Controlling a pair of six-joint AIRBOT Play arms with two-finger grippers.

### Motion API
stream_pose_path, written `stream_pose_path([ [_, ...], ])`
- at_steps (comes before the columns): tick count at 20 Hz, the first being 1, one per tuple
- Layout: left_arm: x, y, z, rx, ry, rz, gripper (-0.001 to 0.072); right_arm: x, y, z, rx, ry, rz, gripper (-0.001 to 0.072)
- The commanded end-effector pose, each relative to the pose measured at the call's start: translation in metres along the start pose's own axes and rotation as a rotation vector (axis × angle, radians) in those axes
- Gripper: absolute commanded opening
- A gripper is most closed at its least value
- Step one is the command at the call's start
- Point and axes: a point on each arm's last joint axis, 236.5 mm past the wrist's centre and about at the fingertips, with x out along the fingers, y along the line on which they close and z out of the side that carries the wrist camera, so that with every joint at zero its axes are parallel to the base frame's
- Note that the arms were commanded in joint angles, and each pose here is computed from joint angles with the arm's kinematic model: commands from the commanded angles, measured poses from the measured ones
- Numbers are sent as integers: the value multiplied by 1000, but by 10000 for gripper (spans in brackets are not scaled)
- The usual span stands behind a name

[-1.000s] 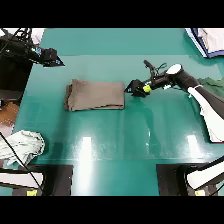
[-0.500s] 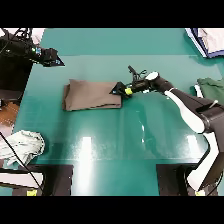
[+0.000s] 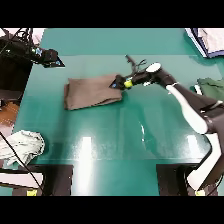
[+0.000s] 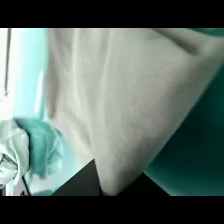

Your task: Fold the shirts.

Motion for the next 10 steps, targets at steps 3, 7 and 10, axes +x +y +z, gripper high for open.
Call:
stream_pose_path([
  [3,19,-40,1,71,10,-40,26,-160,-27,46,28,-268,-115,16],
  [7,36,-82,2,136,4,-82,26,-304,-78,55,104,-517,-267,15],
  [10,47,-110,1,182,-3,-110,26,-388,-118,45,162,-649,-388,15],
])
